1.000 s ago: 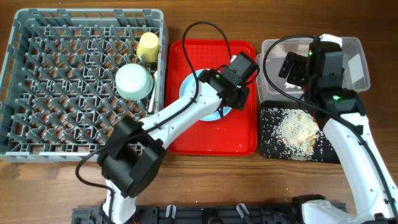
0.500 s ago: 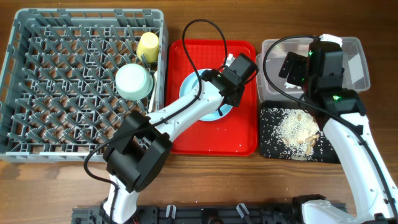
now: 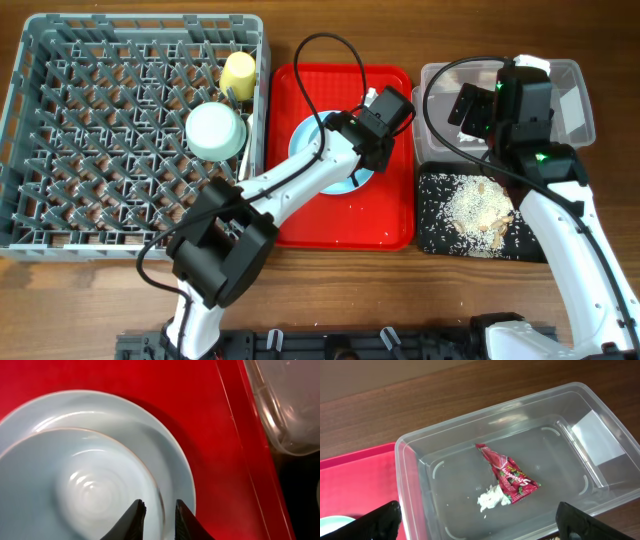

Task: Sort waste into correct bins and load items into the dishwasher rack

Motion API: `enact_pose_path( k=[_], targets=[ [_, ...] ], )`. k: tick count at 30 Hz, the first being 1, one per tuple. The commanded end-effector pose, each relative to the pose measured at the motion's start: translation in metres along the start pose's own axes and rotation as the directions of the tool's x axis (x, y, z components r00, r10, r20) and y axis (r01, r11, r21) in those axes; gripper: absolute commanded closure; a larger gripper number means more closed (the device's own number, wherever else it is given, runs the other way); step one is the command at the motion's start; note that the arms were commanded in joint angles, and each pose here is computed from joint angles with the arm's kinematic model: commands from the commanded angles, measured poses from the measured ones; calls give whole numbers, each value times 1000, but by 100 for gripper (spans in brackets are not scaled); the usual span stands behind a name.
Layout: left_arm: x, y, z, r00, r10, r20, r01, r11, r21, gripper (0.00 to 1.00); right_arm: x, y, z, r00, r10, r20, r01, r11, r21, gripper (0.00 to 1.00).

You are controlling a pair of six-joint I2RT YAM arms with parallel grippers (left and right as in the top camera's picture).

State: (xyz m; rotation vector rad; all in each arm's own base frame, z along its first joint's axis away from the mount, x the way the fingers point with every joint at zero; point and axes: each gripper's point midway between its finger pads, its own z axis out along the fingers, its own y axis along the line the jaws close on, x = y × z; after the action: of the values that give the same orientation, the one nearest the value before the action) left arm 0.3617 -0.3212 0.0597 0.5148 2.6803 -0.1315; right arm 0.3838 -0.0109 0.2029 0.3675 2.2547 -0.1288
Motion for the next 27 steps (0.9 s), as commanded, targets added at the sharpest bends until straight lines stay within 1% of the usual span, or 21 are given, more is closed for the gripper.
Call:
enact_pose_path(
  k=[1,2,7,8,11,12,15,16,19,21,22,24,25,26,27],
  targets=[
    [20,-1,25,997,7,-74,-7,1000,-3,83,-3,1,1,1000,-3,2,3,1000,-6,0],
    [24,1,26,996,8,-89,-9,1000,-9,88,-4,1,1,1000,-3,2,3,1000,-6,0],
    [25,2,26,996,8,-94,-10,1000,-16,90,-4,1,1,1000,-3,2,3,1000,-6,0],
    [25,3,26,995,9,-95,-11,1000,-21,96,-4,1,1,1000,-3,2,3,1000,-6,0],
    [23,19,20,997,11,-82,-19,995,-102,96,-4,1,1,1000,-3,2,3,1000,-7,0],
    [18,23,10,997,9,-70,-17,993,-117,96,-4,1,1,1000,-3,2,3,1000,-6,0],
    [-2,33,-39,1000,-22,-5,21,995,-96,96,-3,1,1,1000,-3,2,3,1000,-6,0],
    [-9,36,-59,999,-40,17,41,997,-66,96,-4,1,1,1000,-3,2,3,1000,-6,0],
    [-17,59,-127,990,-136,46,131,987,88,96,-4,1,1,1000,-3,2,3,1000,-6,0],
    [-11,87,-174,970,-244,20,233,945,229,96,-3,1,1,1000,-3,2,3,1000,-6,0],
    [-8,99,-190,961,-276,7,262,919,295,96,-3,1,1,1000,-3,1,3,1000,-6,0],
    [4,117,-229,945,-324,-41,302,819,488,96,-3,1,1,1000,-3,1,3,1000,-6,0],
    [9,129,-245,933,-356,-55,323,759,565,96,-3,1,1,1000,-3,1,3,1000,-6,0],
    [16,141,-263,925,-374,-65,323,685,653,96,-3,1,1,1000,-3,1,3,1000,-6,0],
    [23,155,-273,918,-391,-64,322,642,696,96,-3,1,1,1000,-3,1,3,1000,-6,0]
  ],
)
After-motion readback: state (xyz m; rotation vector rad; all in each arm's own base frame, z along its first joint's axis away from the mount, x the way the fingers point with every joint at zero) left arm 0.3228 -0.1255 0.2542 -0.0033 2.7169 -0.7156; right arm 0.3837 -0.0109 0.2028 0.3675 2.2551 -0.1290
